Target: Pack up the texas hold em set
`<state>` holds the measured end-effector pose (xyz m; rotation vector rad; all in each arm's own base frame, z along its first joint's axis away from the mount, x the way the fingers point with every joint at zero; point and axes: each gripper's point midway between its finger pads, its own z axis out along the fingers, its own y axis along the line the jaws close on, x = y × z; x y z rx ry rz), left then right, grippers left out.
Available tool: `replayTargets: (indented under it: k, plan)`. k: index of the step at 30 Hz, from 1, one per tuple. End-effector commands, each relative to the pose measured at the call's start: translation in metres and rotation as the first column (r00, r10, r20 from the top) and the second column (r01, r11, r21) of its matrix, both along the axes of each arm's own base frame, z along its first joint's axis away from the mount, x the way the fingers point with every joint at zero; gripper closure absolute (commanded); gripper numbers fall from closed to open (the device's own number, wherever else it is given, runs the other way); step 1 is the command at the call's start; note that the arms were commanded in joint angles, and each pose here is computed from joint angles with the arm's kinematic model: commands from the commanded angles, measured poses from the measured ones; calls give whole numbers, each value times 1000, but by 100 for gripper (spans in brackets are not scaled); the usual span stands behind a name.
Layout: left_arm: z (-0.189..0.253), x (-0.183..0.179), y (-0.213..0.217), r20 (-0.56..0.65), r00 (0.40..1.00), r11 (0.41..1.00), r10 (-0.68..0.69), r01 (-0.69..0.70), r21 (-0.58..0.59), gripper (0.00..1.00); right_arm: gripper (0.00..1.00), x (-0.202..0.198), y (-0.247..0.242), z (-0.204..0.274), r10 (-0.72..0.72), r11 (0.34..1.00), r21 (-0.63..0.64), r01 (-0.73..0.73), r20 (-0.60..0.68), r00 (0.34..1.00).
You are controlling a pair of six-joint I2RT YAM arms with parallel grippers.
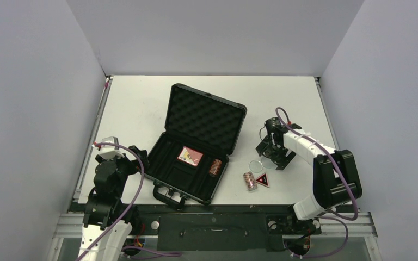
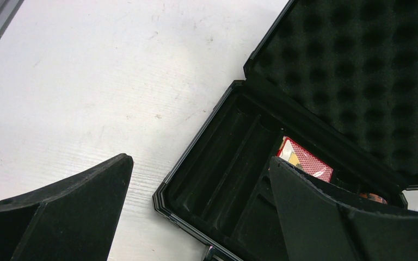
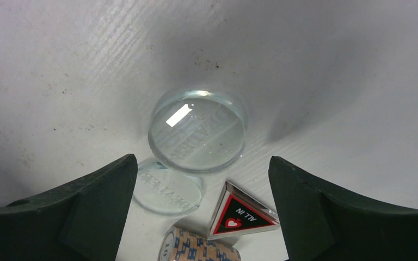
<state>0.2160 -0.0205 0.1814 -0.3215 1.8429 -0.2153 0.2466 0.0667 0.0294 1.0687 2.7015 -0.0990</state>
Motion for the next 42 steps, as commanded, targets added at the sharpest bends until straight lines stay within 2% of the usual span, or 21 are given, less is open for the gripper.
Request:
replayTargets:
  k: [1,12,16,20,42]
  plan:
    - [18,5,-1,67,998,1000,-3,4,-8,4,17,24,0,4,-2,1000,-1,2,56,998]
    - [18,6,1,69,998,1000,6,-6,-6,4,25,26,-3,-10,-7,1000,-5,7,32,999]
    - [18,5,2,69,998,1000,8,-7,-6,4,33,22,-5,-16,-8,1000,-2,8,19,1000]
    - [17,6,1,69,998,1000,6,-5,-6,4,36,20,-7,-21,-4,1000,-4,4,10,1000]
    - [19,5,3,75,997,1000,16,-16,-7,4,31,2,-10,-30,15,1000,-6,-15,-34,999]
